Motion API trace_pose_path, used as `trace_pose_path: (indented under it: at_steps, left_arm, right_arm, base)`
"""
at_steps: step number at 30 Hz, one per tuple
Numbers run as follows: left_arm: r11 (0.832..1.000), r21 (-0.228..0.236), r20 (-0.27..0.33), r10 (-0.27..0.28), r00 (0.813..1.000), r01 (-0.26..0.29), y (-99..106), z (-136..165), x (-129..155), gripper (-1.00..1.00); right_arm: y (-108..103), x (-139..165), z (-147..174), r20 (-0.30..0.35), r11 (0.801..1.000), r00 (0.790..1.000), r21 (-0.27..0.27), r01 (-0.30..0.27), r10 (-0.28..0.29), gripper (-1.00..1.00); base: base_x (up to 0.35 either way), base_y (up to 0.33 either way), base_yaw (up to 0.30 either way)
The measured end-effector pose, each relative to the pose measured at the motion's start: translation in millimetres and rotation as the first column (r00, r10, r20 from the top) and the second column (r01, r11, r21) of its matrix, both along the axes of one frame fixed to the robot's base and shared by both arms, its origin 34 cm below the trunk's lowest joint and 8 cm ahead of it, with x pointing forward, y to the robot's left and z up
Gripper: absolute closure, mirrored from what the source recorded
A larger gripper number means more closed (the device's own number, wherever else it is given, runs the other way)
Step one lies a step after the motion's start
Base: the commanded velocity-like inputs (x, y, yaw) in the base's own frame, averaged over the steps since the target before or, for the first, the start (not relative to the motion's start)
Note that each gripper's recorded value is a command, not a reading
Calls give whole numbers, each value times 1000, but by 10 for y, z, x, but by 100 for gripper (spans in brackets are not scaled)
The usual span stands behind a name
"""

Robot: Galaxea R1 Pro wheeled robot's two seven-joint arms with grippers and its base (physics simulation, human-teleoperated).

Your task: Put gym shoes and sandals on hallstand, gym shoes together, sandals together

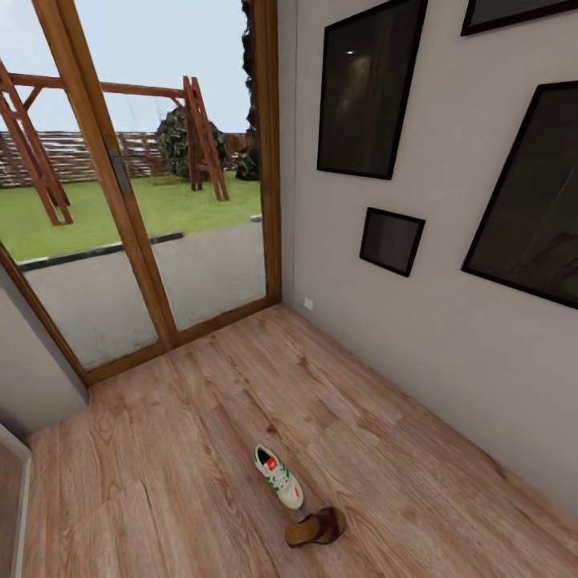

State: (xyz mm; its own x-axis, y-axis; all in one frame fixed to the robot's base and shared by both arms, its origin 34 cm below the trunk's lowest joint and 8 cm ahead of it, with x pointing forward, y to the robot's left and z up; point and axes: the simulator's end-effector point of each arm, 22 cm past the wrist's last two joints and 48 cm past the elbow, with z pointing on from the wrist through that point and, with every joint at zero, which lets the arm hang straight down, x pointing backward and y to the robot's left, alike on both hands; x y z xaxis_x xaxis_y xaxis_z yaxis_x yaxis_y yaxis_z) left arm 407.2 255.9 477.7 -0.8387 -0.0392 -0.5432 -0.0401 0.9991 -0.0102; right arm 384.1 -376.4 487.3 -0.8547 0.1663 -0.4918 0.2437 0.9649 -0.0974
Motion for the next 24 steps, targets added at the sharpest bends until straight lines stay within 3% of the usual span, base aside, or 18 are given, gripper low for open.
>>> trace_pose_path:
  at_steps: [6, 18, 24]
  left_arm:
    - [1000, 0, -1, 0, 1000, 0, 0, -1, -3, -100]
    - [1000, 0, 0, 0, 1000, 0, 0, -1, 3, -100]
    - [1000, 0, 1, 0, 1000, 0, 0, 2, 3, -100]
  right_arm:
    - [0, -1, 0, 0, 1000, 1000, 0, 0, 0, -100]
    - [-1, 1, -1, 0, 1000, 1000, 0, 0, 0, -100]
    - [0, 0, 1, 0, 1000, 1000, 0, 0, 0, -100]
  base:
    - [156, 187, 0]
    - [32, 29, 0]
    - [195, 145, 0]
